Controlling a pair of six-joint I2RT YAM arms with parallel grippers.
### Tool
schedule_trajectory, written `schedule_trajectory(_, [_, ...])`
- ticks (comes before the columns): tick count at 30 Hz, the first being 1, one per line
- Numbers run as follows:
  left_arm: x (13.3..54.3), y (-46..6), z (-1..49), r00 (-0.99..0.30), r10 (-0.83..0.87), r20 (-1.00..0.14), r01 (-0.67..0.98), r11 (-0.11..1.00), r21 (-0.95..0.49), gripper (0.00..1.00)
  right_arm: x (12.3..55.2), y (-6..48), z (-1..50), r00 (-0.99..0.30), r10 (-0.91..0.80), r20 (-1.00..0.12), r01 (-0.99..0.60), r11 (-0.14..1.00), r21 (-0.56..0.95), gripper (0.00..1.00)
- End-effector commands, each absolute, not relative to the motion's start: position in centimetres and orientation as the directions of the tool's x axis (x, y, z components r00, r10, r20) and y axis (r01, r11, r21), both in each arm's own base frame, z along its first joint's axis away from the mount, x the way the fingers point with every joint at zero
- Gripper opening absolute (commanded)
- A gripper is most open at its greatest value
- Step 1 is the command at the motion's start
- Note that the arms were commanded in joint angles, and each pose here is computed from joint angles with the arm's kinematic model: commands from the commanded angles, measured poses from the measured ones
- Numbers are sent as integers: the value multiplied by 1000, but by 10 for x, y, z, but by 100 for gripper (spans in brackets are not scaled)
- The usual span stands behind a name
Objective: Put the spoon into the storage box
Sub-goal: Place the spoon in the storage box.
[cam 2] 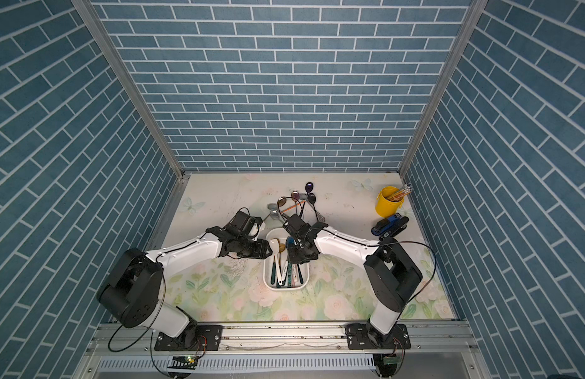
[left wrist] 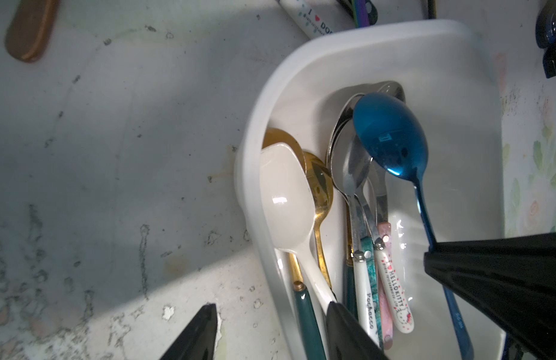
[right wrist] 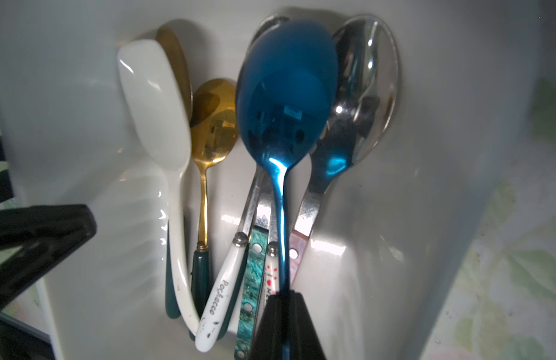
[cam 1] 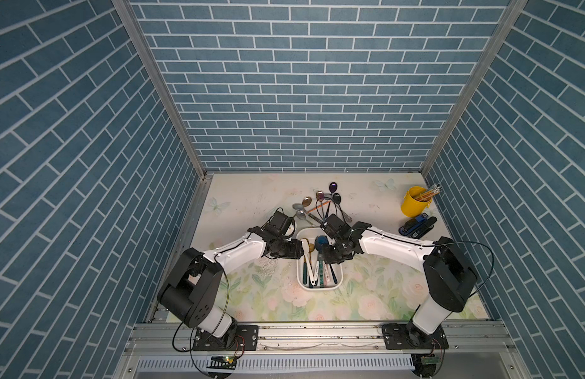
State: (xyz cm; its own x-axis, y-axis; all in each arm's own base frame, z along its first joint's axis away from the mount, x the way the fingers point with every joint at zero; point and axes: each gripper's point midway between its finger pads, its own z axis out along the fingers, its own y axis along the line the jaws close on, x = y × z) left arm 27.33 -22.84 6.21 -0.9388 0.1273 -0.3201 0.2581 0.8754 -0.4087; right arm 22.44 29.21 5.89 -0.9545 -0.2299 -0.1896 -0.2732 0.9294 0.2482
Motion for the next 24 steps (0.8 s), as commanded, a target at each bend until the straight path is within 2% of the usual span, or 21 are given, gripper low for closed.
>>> schedule_trajectory(1, [270, -225, 60, -941, 135, -309, 256, 884, -391, 62, 221, 299, 49, -957, -243, -158, -276, 930, 244, 5])
schedule_trajectory(5, [270, -222, 59, -941, 151, -304, 263, 891, -370, 61, 221, 302, 50, -952, -266, -150, -295, 930, 221, 11])
schedule_trajectory(8, [271, -218, 57, -941, 162, -299, 263, 903, -340, 62, 221, 303, 59, -947, -284, -154, -312, 926, 214, 19])
schedule_trajectory(16, [276, -223, 56, -943, 183, -279, 271, 908, -318, 61, 240, 310, 118, -901, -331, -282, -392, 898, 199, 38])
schedule_trajectory(24, [275, -238, 52, -942, 226, -250, 298, 904, -306, 61, 310, 285, 161, -857, -307, -415, -401, 902, 160, 40])
